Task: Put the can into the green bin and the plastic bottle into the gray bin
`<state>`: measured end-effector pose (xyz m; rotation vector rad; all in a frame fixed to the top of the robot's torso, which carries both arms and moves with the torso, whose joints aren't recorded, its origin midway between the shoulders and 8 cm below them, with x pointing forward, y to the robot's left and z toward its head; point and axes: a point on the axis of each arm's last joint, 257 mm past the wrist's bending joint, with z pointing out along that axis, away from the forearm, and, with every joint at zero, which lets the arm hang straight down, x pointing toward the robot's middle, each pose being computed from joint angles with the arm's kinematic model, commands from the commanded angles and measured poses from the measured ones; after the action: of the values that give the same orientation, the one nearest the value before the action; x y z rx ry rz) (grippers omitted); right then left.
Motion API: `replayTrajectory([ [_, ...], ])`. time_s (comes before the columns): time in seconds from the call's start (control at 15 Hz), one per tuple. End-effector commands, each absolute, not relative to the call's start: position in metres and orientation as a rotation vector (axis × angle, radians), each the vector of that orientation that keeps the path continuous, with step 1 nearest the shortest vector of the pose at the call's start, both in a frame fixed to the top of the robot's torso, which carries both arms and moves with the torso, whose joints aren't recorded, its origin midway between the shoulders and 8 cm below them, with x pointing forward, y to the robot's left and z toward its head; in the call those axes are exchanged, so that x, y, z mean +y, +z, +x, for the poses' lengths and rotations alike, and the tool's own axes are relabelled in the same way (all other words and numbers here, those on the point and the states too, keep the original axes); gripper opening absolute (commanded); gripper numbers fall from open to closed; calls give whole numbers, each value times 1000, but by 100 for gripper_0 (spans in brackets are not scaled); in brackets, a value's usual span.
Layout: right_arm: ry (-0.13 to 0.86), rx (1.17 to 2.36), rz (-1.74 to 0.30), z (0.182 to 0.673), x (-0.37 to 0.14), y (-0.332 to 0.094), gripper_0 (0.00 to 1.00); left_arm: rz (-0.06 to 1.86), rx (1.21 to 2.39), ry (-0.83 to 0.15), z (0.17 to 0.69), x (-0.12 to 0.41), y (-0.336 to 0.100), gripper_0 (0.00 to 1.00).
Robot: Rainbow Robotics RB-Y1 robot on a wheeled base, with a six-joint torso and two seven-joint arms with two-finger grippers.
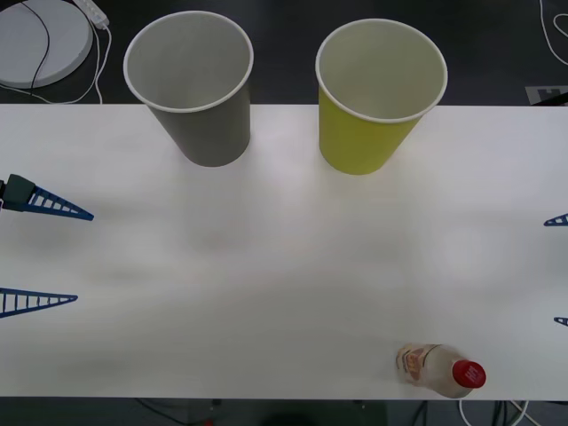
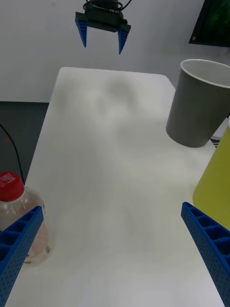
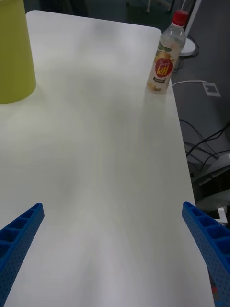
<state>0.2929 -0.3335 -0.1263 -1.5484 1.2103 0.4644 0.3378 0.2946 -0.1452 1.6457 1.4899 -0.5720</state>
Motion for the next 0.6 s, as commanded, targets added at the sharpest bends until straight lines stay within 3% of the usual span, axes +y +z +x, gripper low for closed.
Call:
replayTrajectory([
  [0.07, 424, 1220, -1537, 294, -350, -138, 100, 1645, 1490, -572, 338, 295, -145, 100],
  [0.6, 480, 1364, -1451, 284, -384, -195, 100, 1645, 1490, -572, 338, 295, -145, 100],
])
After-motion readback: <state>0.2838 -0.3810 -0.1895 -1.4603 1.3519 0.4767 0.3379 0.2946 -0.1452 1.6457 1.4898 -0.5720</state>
